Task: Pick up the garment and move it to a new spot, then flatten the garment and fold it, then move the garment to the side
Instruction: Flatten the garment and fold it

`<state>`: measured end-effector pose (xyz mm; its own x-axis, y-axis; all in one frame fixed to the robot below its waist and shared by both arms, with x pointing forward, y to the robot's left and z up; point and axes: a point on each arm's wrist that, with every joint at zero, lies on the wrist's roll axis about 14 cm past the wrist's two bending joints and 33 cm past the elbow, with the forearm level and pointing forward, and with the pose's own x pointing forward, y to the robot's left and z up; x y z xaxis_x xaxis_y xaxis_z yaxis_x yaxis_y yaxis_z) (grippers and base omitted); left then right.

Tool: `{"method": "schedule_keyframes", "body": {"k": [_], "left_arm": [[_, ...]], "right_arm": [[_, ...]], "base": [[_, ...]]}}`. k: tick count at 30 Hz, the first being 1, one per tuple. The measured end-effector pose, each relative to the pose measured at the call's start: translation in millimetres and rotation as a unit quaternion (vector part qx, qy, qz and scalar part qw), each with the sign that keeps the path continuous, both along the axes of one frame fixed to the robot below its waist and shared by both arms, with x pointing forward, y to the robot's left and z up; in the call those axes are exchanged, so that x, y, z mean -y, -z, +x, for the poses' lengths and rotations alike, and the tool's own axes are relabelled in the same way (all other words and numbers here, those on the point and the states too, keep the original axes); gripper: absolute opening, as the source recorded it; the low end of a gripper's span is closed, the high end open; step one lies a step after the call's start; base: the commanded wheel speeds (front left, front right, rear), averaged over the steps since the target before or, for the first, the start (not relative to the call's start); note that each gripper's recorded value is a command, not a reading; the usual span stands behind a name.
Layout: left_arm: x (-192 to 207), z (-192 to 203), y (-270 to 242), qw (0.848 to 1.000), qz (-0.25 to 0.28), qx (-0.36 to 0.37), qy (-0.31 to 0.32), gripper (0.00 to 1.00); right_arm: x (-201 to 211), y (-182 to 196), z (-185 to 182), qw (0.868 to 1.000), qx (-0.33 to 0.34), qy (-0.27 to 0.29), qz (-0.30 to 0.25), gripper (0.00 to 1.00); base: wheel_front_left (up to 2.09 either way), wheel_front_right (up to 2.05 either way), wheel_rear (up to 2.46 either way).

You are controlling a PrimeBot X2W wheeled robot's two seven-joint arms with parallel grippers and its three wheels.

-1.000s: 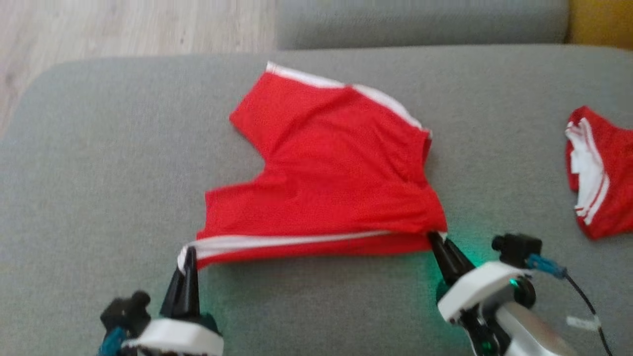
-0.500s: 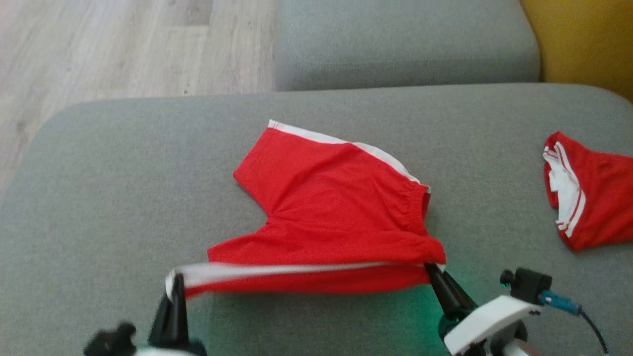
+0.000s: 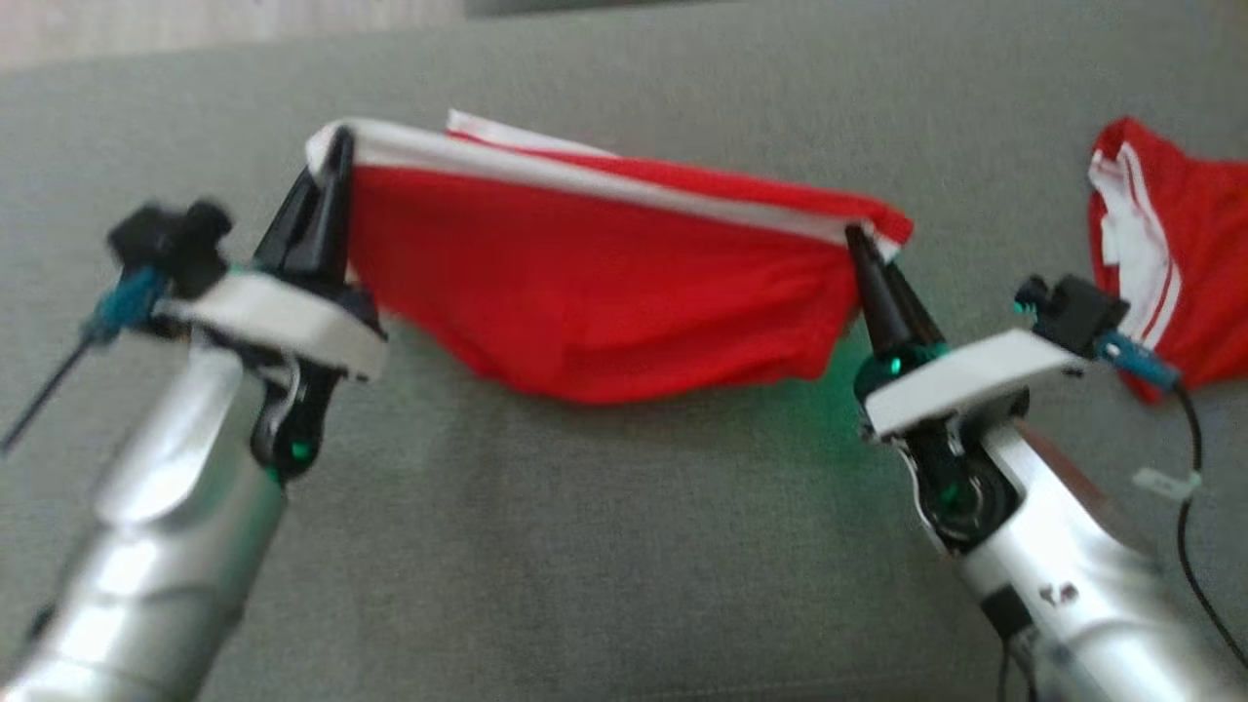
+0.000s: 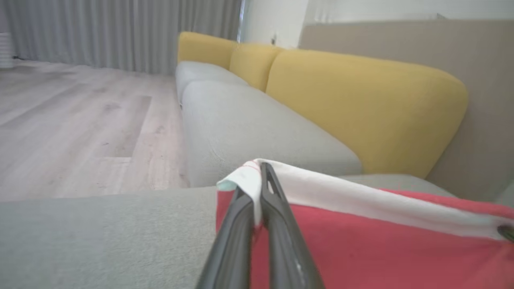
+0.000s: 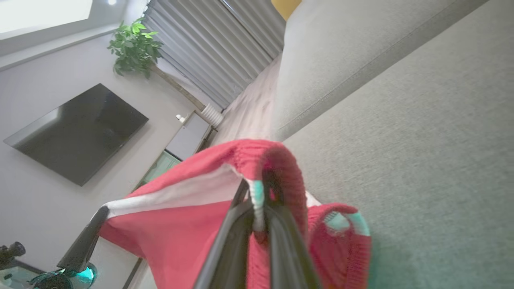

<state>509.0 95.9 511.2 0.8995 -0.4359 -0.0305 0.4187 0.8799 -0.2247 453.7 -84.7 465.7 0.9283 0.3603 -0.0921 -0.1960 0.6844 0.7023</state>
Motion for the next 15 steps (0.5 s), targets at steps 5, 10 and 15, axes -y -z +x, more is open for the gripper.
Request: {"method": "schedule_keyframes", "body": {"k": [5, 10, 15], "left_arm": [[19.6, 25.3, 37.2, 0.998, 0.026, -0.050, 0.038, 0.00], [31.3, 43.3, 63.2, 0.995, 0.035, -0.077, 0.060, 0.00], [47.1, 50.0, 73.8, 0.992, 0.038, -0.087, 0.085, 0.00]], "right_arm": [[-5.1, 22.3, 19.1, 1.000, -0.014, 0.004, -0.027, 0.00], [-4.4, 34.0, 30.2, 0.999, -0.025, 0.012, -0.032, 0.00], [3.1, 45.0, 29.2, 0.998, -0.039, 0.020, -0.040, 0.00]], "base": [[0.00, 0.00, 0.00], [0.00, 0.00, 0.00], [0.00, 0.00, 0.00]]}}
